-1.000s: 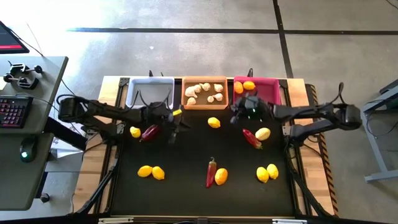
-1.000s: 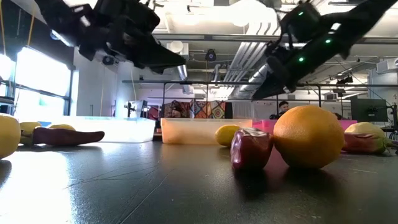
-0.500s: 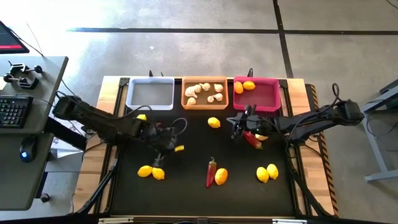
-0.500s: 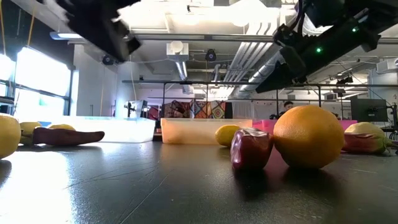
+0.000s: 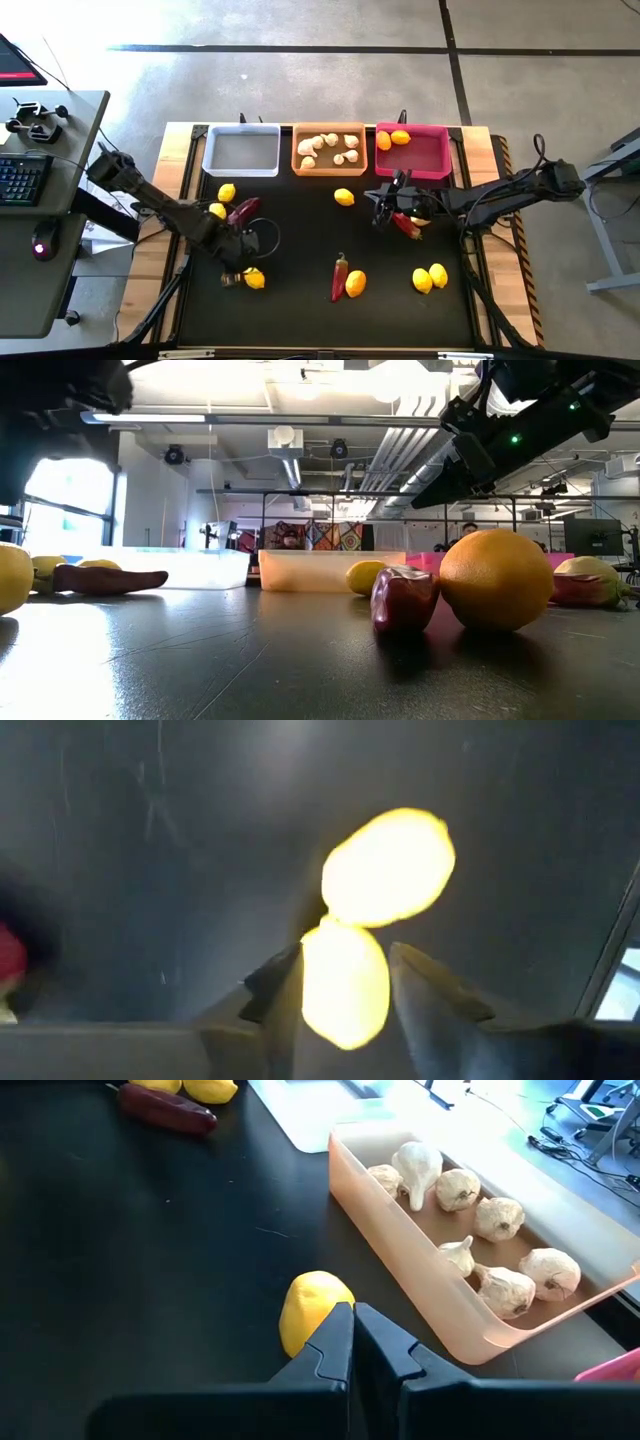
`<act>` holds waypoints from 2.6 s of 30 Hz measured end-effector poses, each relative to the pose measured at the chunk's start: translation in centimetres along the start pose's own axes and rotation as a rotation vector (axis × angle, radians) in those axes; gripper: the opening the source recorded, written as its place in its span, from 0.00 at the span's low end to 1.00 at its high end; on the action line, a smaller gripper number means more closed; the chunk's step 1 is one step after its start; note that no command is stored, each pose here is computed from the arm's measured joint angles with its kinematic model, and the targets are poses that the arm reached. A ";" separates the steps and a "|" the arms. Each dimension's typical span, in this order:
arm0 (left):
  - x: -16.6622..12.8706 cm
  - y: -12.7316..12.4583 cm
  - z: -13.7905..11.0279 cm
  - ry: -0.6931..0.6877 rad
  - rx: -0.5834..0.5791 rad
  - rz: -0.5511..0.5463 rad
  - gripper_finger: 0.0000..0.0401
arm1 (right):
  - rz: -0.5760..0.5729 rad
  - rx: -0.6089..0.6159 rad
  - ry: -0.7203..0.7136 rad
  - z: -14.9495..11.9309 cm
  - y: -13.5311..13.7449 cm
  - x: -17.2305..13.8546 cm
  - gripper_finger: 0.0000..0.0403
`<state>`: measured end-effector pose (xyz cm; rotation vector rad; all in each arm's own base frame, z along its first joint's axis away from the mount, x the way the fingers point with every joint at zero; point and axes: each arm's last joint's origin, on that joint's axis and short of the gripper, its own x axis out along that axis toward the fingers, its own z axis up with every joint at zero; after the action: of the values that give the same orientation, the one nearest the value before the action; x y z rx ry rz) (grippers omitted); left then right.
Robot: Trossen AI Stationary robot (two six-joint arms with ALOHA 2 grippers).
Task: Sort produce into baskets
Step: Put the yellow lemon into the pink bin
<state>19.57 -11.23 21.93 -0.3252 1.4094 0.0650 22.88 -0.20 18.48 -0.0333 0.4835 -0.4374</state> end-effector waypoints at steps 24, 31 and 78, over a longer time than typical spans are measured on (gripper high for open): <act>3.7 -3.0 -3.5 0.178 -0.081 0.151 0.67 | 0.000 -0.003 0.005 0.0 0.0 0.0 0.00; 5.5 -3.2 -3.3 0.206 -0.013 0.205 0.67 | 0.001 -0.005 0.009 -0.1 0.0 0.0 0.00; -0.7 4.4 8.5 -0.715 0.588 -0.339 0.41 | 0.347 -0.322 -0.227 2.9 4.7 2.4 0.00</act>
<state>26.57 -4.69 22.83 -0.0299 0.6050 -0.4645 27.96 2.85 19.36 -0.3023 0.3226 -0.0110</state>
